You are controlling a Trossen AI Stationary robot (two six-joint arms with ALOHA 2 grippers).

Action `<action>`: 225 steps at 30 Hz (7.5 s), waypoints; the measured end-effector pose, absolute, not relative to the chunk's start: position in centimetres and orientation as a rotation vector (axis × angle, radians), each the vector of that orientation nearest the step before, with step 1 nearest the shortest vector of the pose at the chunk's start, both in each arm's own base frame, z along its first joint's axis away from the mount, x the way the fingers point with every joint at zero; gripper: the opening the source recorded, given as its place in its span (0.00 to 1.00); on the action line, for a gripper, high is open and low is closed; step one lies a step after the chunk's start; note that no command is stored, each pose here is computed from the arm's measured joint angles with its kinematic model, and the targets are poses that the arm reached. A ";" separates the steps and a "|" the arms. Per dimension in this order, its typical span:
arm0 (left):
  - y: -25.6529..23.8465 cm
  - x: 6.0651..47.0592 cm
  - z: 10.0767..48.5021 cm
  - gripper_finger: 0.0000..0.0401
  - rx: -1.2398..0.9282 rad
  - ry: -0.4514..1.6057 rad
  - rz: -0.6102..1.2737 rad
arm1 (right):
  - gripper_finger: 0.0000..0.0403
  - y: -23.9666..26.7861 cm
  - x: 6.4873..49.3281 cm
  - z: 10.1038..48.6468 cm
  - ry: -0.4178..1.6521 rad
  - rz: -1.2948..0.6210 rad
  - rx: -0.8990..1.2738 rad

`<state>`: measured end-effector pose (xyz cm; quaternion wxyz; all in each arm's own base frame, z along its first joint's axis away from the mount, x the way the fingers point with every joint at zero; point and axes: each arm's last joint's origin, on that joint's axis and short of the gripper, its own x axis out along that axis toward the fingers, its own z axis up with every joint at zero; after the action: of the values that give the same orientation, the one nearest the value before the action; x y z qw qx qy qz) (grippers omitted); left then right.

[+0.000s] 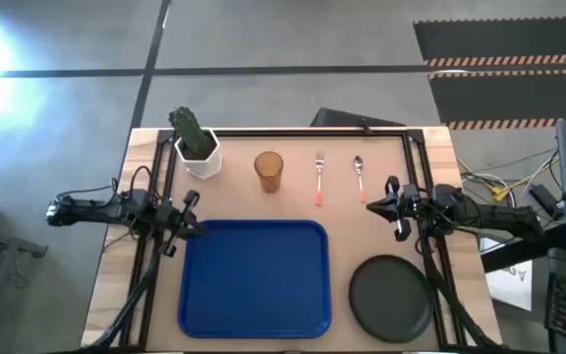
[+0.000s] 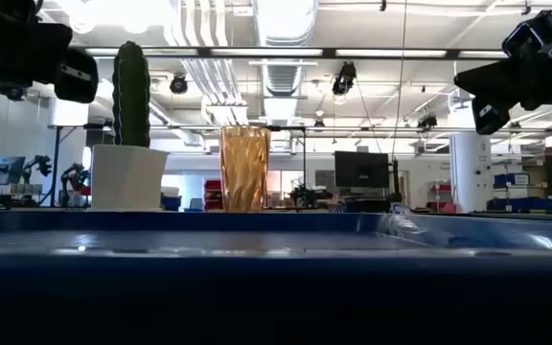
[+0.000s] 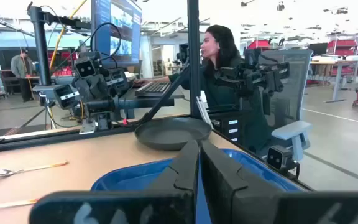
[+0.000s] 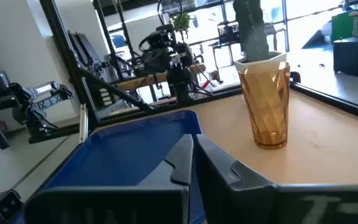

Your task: Pick and place plate/cup/fork/spoon on tray

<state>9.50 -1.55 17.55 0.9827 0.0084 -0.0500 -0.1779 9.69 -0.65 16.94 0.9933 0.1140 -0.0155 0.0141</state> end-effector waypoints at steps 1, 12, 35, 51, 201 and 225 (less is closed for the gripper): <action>-1.6 9.5 17.6 0.00 0.017 -0.101 -0.358 | 0.02 -0.6 9.7 16.9 -0.031 0.028 0.229; -1.6 9.5 17.6 0.00 0.017 -0.101 -0.358 | 0.02 -0.6 9.7 16.9 -0.031 0.028 0.229; -1.6 9.5 17.6 0.00 0.017 -0.101 -0.358 | 0.02 -0.6 9.7 16.9 -0.032 0.028 0.229; -1.6 9.5 17.6 0.00 0.017 -0.101 -0.358 | 0.02 -0.6 9.7 16.9 -0.031 0.028 0.229; -0.3 6.5 28.3 0.00 -0.164 -0.616 -0.055 | 0.37 8.1 19.5 20.5 1.529 -0.368 0.599; -0.3 6.5 28.3 0.00 -0.164 -0.612 -0.055 | 0.53 6.7 19.6 18.1 1.505 -0.311 0.591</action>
<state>6.51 -0.33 28.26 0.9498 -0.0808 -0.3009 -0.0269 19.59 6.69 18.13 0.6798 0.2632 0.6704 -0.1384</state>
